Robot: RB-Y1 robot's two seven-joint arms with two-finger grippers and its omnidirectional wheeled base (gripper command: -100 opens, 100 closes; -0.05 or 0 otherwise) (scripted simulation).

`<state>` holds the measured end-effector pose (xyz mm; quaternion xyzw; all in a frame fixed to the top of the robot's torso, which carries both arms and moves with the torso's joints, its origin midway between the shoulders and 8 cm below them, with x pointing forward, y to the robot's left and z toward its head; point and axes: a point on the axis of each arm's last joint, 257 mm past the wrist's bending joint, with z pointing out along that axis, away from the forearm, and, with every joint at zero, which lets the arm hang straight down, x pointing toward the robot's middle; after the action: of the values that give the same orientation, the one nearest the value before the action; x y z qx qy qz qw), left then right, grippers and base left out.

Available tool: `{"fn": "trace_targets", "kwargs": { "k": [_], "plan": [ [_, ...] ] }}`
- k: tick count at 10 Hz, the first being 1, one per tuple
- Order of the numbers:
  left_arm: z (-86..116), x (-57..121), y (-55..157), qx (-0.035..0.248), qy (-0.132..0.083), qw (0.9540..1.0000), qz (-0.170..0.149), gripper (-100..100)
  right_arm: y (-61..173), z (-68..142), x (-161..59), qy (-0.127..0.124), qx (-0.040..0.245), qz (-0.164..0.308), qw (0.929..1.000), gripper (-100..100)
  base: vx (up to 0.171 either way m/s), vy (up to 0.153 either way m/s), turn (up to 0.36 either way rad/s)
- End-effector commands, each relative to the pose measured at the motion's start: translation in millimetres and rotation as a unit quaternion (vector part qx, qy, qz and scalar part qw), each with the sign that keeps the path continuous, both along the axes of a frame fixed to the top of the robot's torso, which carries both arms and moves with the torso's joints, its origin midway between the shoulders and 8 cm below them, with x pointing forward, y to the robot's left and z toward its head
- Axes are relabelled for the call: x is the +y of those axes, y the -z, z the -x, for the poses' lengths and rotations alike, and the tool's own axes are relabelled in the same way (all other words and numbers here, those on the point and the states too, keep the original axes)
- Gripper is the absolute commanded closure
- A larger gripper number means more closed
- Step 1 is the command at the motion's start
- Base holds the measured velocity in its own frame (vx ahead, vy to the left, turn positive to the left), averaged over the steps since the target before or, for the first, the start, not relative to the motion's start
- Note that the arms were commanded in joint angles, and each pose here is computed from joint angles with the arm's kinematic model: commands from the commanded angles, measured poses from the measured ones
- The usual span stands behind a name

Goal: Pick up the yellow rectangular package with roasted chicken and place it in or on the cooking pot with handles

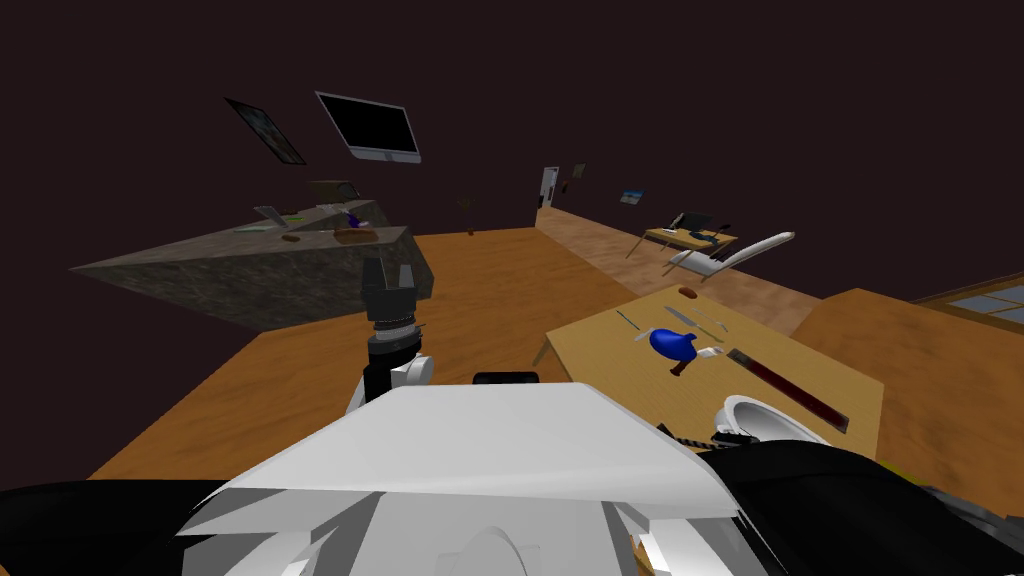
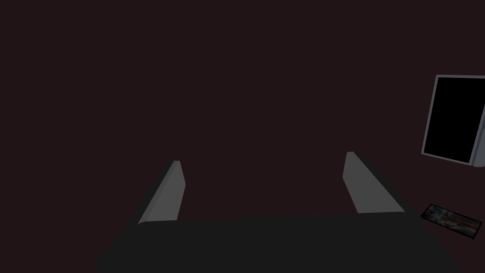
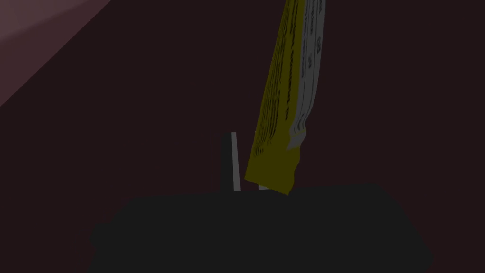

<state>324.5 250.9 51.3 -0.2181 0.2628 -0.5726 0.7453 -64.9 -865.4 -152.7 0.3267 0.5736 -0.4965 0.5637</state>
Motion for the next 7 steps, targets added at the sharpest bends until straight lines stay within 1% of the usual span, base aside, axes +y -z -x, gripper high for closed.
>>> {"fn": "trace_targets", "kwargs": {
  "k": [1, 2, 4, 7],
  "plan": [
    [0.0, 0.0, 0.0, 0.0, 0.0, 1.0, 0.0, 0, -3.1, -6.9, -4.3, 0.003, -0.015, -0.004, 0.9999, 100, -0.068, -0.044, 0.033],
    [0.0, 0.0, 0.0, 0.0, 0.0, 1.0, 0.0, 0, -3.9, -16.4, -9.5, 0.005, -0.031, -0.008, 0.9995, 100, -0.091, -0.056, 0.028],
    [0.0, 0.0, 0.0, 0.0, 0.0, 1.0, 0.0, 0, -3.7, -26.6, -14.0, 0.006, -0.047, -0.013, 0.9988, 100, -0.074, -0.049, 0.026],
    [0.0, 0.0, 0.0, 0.0, 0.0, 1.0, 0.0, 0, -0.7, -41.3, -18.8, 0.008, -0.071, -0.022, 0.9972, 100, -0.06, -0.03, 0.015]
  ]
}}
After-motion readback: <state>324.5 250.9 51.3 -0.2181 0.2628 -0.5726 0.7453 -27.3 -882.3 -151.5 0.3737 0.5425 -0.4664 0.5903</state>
